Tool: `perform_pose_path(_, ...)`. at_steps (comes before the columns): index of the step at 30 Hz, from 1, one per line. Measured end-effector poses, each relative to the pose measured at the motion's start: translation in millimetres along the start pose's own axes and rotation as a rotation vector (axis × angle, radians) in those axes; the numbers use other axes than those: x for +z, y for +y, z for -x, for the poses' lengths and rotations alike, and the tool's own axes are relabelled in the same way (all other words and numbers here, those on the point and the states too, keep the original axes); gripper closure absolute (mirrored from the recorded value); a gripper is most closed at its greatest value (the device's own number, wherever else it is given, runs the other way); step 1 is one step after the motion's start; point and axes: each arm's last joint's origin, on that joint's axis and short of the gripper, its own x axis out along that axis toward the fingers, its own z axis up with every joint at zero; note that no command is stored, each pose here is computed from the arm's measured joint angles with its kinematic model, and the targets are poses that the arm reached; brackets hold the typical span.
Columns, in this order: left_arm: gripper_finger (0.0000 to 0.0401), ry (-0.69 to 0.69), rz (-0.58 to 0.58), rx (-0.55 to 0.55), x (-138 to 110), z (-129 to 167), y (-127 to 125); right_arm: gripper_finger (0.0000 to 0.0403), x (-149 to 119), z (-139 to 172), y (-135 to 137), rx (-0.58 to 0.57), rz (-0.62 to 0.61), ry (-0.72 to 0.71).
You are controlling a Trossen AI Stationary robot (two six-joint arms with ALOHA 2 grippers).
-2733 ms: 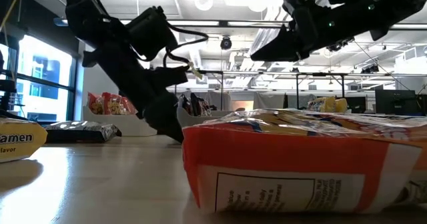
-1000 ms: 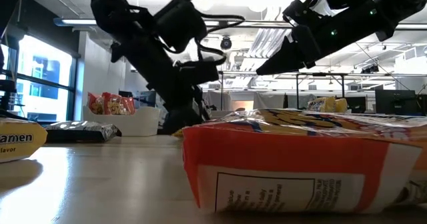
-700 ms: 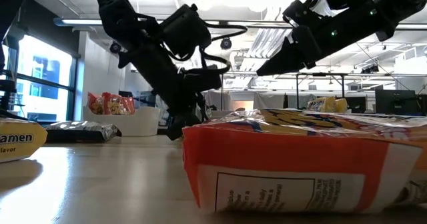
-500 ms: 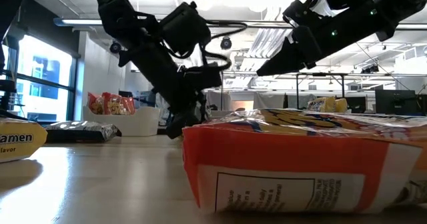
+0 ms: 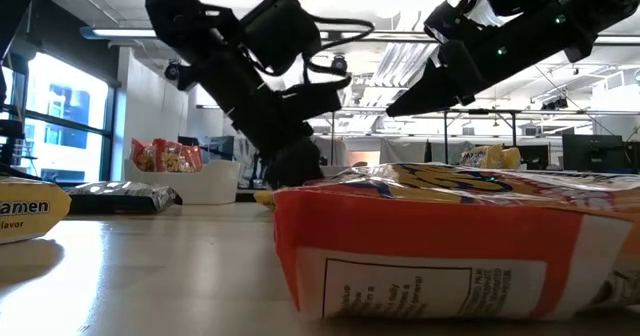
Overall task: Sort Maruchan noodles
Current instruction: Put the yellow noodle pack into the transparent bin
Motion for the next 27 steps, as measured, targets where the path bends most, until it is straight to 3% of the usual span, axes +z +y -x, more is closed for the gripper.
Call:
perform_pose_path(6,0.0276,-0.003,0.086,0.043,2,-2,3,0.0174,0,0,0,0.000,0.000,0.000)
perform_pose_path(12,0.0233,0.001,0.096,0.109,1,-6,11,0.0174,0,0,0,0.000,-0.007,0.000)
perform_pose_path(20,0.0224,-0.026,0.060,0.045,0,-14,10,0.0174,0,0,0,0.000,-0.007,0.000)
perform_pose_path(27,0.0225,-0.011,0.042,0.133,-8,-30,6,0.0174,0,0,0,0.000,-0.006,0.003)
